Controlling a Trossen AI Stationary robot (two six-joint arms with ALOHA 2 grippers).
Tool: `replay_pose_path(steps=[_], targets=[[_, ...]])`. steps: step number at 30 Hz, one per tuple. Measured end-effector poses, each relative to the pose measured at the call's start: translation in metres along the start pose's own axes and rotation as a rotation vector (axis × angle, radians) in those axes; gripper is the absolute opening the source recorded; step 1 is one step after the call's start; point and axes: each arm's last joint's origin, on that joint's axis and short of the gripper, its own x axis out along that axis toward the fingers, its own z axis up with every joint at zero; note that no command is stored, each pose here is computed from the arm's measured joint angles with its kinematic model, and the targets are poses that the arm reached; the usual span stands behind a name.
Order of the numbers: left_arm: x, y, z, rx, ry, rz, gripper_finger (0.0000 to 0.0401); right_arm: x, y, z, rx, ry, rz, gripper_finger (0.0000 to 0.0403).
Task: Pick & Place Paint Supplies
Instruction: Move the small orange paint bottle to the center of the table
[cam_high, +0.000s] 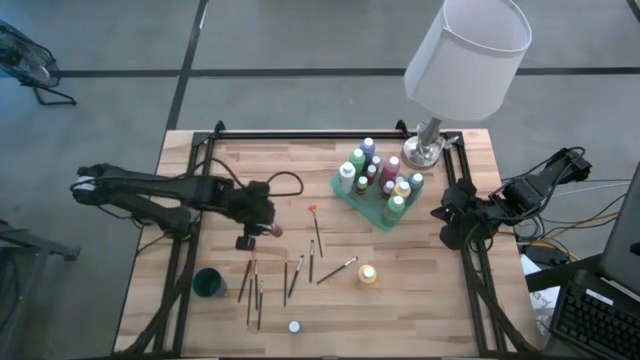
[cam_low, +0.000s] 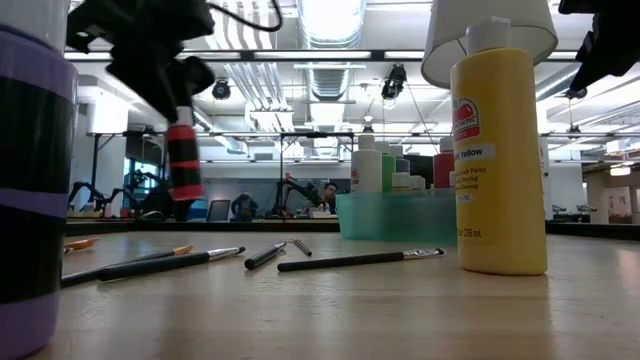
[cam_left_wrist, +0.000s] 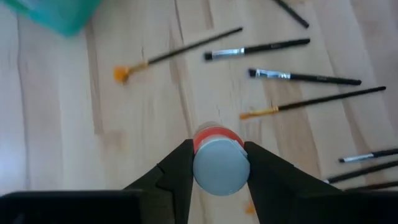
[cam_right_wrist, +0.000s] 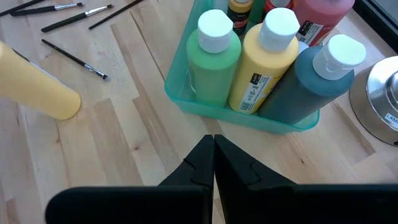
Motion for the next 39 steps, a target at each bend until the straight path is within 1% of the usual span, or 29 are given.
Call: replay_pose_path(steps=[8, 14, 18, 23, 29, 35, 39], targets=[[0.016, 0.008, 0.053, 0.158, -0.024, 0.002, 0.0132, 0.000, 0.000, 0.000, 0.000, 0.000, 0.000, 0.0008], [0.029, 0.014, 0.098, 0.252, -0.091, -0.002, 0.0132, 0.000, 0.000, 0.000, 0.000, 0.000, 0.000, 0.0008], [0.038, 0.019, 0.125, 0.296, -0.135, 0.006, 0.0133, 0.000, 0.000, 0.000, 0.000, 0.000, 0.000, 0.0008], [0.053, 0.028, 0.149, 0.306, -0.161, -0.014, 0.0133, 0.000, 0.000, 0.000, 0.000, 0.000, 0.000, 0.0008], [0.079, 0.039, 0.161, 0.294, -0.142, -0.045, 0.0133, 0.000, 0.000, 0.000, 0.000, 0.000, 0.000, 0.0008], [0.111, 0.045, 0.155, 0.284, -0.060, -0.062, 0.0133, 0.000, 0.000, 0.000, 0.000, 0.000, 0.000, 0.0008], [0.127, 0.049, 0.151, 0.274, -0.024, -0.068, 0.0133, 0.000, 0.000, 0.000, 0.000, 0.000, 0.000, 0.0008]])
